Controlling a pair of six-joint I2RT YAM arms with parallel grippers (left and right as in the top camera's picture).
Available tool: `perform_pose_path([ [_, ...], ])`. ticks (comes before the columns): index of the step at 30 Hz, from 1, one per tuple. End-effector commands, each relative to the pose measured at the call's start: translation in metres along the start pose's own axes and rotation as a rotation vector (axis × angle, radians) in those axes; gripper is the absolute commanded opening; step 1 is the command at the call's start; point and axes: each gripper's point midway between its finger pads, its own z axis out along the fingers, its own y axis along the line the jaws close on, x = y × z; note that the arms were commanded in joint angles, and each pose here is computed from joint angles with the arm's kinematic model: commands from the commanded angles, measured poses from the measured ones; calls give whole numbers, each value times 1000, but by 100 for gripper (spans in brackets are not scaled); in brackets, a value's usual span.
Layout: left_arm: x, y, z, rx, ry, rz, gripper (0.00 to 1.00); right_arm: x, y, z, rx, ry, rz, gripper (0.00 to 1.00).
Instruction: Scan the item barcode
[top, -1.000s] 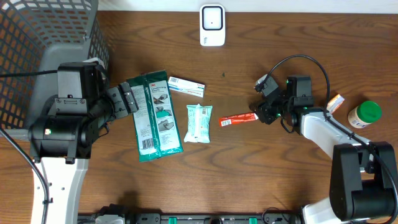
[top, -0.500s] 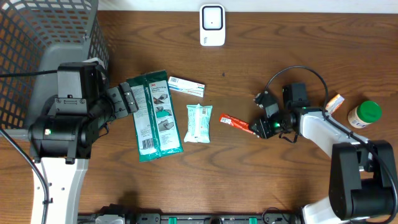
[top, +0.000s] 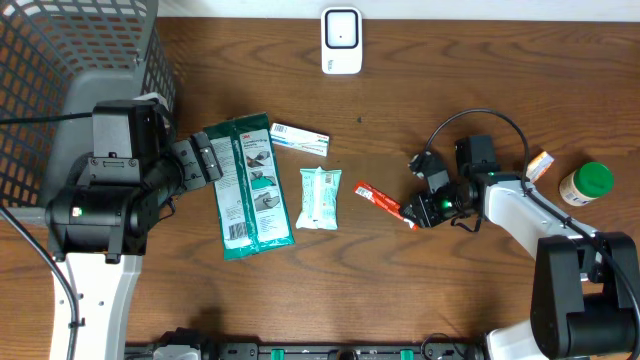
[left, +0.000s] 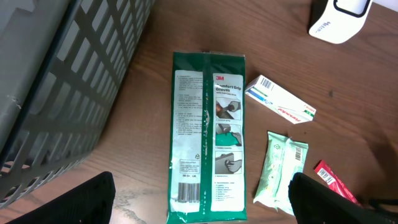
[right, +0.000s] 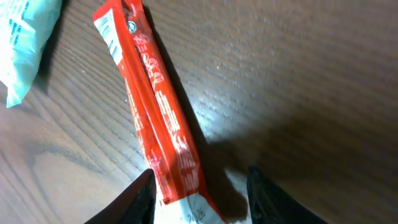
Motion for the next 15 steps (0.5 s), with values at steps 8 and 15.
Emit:
perform_pose_path([
  [8,-3,1,-2,-7,-9,19,90,19,5,9,33,60,-89,29],
  [15,-2,1,-2,-7,-9,19,90,51,-1,25,140,186,-136,23],
])
